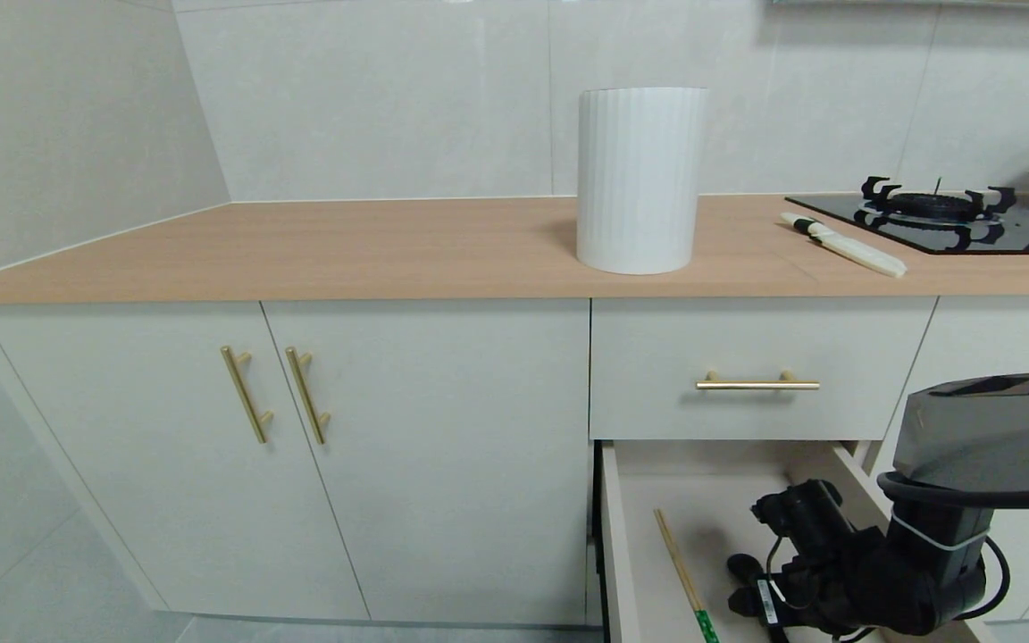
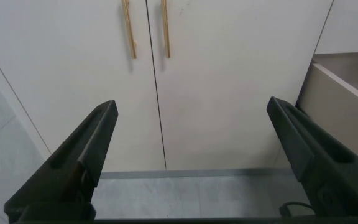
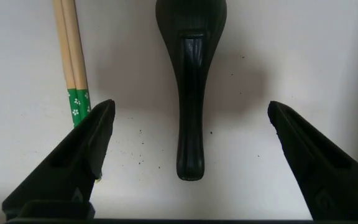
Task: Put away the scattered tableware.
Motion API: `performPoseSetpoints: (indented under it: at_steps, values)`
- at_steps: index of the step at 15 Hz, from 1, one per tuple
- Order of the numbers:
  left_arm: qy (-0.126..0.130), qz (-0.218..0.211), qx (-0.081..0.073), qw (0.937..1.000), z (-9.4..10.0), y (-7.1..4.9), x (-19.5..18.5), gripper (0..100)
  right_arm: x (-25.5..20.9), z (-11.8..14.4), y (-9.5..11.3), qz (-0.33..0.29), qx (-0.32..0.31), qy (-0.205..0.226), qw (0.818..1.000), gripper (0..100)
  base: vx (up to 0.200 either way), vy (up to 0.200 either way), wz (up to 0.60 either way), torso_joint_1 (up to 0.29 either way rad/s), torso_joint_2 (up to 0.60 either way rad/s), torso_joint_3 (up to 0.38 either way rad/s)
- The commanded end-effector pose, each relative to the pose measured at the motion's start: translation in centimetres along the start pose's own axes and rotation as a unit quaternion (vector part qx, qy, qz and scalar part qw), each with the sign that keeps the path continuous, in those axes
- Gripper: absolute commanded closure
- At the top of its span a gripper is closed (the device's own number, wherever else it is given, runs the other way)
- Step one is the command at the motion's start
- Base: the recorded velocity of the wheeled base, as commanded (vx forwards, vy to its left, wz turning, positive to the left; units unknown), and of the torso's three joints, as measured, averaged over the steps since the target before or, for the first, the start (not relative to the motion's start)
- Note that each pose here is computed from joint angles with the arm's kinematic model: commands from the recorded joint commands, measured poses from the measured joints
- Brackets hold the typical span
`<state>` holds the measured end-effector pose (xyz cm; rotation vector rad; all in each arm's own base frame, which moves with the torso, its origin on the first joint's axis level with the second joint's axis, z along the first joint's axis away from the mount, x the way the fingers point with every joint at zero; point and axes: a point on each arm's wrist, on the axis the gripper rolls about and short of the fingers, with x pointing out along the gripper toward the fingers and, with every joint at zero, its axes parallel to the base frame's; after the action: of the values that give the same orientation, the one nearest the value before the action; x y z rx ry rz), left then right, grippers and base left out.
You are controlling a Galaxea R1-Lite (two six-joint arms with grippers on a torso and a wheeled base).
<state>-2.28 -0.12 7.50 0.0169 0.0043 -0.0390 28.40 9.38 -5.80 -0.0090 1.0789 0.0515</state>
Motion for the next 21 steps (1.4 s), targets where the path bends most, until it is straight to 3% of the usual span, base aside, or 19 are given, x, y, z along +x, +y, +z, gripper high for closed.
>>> performPoseSetpoints:
  at_steps: [1,8,10,12,15,21]
  values:
    - [0.000,0.000,0.000,1.0000,0.0,0.0,0.0,0,-0.1,0.0,0.0,0.000,0.002,-0.002,1.000,0,0.000,0.000,0.00,0.000,0.00,0.000]
    - [0.000,0.000,0.000,1.0000,0.0,0.0,0.0,0,-7.0,1.2,-1.1,0.007,0.017,-0.081,0.997,0,0.000,0.000,0.00,0.000,0.00,0.000]
    - [0.000,0.000,0.000,1.0000,0.0,0.0,0.0,0,-11.5,1.5,-1.4,0.023,0.018,-0.139,0.990,0,0.000,0.000,0.00,0.000,0.00,0.000]
    - [0.000,0.000,0.000,1.0000,0.0,0.0,0.0,0,-15.4,1.3,-1.1,0.039,0.005,-0.168,0.985,0,0.000,0.000,0.00,0.000,0.00,0.000]
    - [0.000,0.000,0.001,1.0000,0.0,0.0,0.0,0,-18.5,0.6,-0.7,0.053,-0.014,-0.168,0.984,0,0.000,0.000,0.00,0.000,0.00,0.000]
    - [0.000,0.000,0.001,1.0000,0.0,0.0,0.0,0,-20.3,-0.7,-0.7,0.057,-0.056,-0.163,0.983,0,0.000,0.000,0.00,0.000,0.00,0.000]
